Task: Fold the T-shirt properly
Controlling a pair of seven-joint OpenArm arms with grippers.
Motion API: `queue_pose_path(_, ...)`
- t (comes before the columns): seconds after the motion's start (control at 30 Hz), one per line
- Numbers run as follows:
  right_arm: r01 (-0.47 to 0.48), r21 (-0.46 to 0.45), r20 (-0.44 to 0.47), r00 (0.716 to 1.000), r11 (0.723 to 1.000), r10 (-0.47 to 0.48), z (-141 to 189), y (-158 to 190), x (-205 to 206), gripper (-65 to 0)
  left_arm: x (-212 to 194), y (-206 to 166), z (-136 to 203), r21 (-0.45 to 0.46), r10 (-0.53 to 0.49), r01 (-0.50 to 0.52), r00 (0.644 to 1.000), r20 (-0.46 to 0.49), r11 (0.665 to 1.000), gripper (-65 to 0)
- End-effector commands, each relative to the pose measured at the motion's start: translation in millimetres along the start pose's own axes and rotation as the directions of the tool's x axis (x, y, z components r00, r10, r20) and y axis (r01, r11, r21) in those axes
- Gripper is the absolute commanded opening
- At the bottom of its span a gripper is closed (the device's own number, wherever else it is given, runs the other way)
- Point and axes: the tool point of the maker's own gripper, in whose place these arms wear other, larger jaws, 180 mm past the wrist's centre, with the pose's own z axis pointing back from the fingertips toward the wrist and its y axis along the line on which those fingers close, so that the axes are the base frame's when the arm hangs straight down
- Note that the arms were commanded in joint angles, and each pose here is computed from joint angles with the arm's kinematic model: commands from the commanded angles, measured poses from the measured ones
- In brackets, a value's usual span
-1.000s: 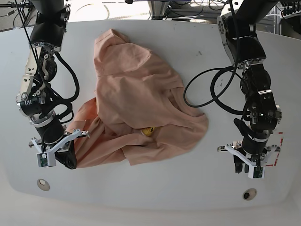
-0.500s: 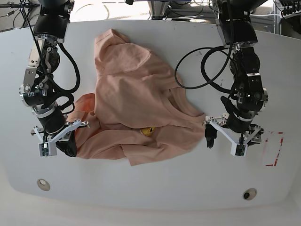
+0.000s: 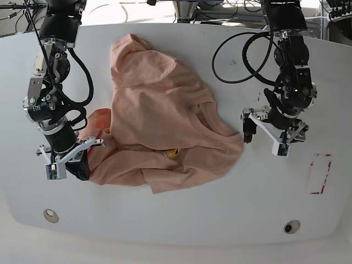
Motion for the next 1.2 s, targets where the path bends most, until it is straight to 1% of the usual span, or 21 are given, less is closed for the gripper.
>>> queue_pose_path(0.0, -0.019, 0.006, 0.053, 0.998, 1.0, 0.019, 4, 0, 16, -64.7, 9, -1, 6, -0.007, 0.032, -0.031, 0.998, 0.051, 0.999, -8.4)
queue_pose_path(0.27, -0.013, 0.006, 0.033, 0.999, 1.0, 0.013, 5, -2, 7, -64.7, -6, -6, 3, -0.011, 0.06, -0.06, 0.998, 0.018, 0.998, -9.5)
queue_pose_path(0.33, -0.017, -0.001, 0.032, 0.999, 1.0, 0.017, 7, -3, 5, -64.8, -12, -19, 2, -0.041, 0.045, -0.044, 0.999, 0.001, 0.998, -8.9)
queue_pose_path(0.6, -0.019, 0.0, 0.017, 1.0, 1.0, 0.019, 9, -3, -1, -64.8, -27, -34, -6, -0.08, 0.042, -0.045, 0.998, -0.039, 0.996, -9.0)
queue_pose_path(0.67, -0.02, 0.006, 0.027, 0.999, 1.0, 0.019, 8, 0, 3, -64.8, -45, -37, -8, -0.092, 0.044, -0.052, 0.995, -0.087, 0.994, -8.1)
queue_pose_path(0.93, -0.02, 0.007, 0.028, 0.999, 1.0, 0.02, 9, 1, 3, -64.8, -63, -32, -19, -0.09, 0.074, -0.087, 0.988, -0.135, 0.992, -8.0)
queue_pose_path(1.0, -0.018, 0.003, 0.016, 1.0, 1.0, 0.018, 9, -1, -1, -64.8, -61, -23, -27, -0.079, 0.092, -0.103, 0.986, -0.141, 0.991, -8.1)
queue_pose_path(1.17, -0.017, 0.001, 0.013, 1.0, 1.0, 0.017, 9, -1, -3, -64.9, -68, -16, -38, -0.072, 0.124, -0.138, 0.977, -0.171, 0.988, -8.1)
